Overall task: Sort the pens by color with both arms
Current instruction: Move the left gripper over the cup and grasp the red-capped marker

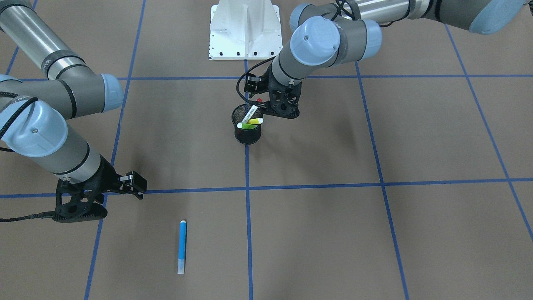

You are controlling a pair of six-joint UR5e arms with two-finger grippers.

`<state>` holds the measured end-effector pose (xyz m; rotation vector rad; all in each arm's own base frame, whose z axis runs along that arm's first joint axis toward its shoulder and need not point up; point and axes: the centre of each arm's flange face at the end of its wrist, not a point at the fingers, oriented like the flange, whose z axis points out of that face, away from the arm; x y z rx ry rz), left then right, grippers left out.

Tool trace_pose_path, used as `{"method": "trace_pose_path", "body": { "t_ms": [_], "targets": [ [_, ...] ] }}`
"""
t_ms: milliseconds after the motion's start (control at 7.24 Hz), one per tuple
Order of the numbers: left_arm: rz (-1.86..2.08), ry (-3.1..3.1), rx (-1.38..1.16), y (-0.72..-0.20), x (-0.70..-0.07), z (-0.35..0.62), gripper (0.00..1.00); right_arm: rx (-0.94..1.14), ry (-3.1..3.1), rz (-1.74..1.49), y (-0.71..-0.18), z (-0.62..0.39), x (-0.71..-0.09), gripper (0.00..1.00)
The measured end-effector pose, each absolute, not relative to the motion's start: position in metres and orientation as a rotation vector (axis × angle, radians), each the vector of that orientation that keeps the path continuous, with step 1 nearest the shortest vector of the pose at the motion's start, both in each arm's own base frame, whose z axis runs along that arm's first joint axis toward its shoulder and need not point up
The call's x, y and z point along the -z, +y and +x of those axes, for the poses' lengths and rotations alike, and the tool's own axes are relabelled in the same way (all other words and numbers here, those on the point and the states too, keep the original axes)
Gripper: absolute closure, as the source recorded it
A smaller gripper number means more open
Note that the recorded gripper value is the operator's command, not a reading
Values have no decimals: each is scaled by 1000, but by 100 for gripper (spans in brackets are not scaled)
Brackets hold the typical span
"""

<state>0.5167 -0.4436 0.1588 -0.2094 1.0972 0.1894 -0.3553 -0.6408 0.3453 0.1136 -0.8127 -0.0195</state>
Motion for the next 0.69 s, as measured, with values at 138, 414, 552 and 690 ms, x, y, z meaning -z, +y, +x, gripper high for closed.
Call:
{"method": "trace_pose_path", "body": {
  "t_ms": [138,414,552,690],
  "targets": [
    [-215,1092,-196,-443,-160,523,39,20,-812,113,-640,-356,-346,1],
    [-220,1085,-202,-443,-164,530,48,21,-810,111,-640,-358,-347,1],
    [-224,1083,-204,-443,-165,534,55,22,-809,109,-640,-359,-348,1],
    [-228,1079,-205,-443,-165,539,61,22,-808,108,-640,-359,-349,1]
  ]
}}
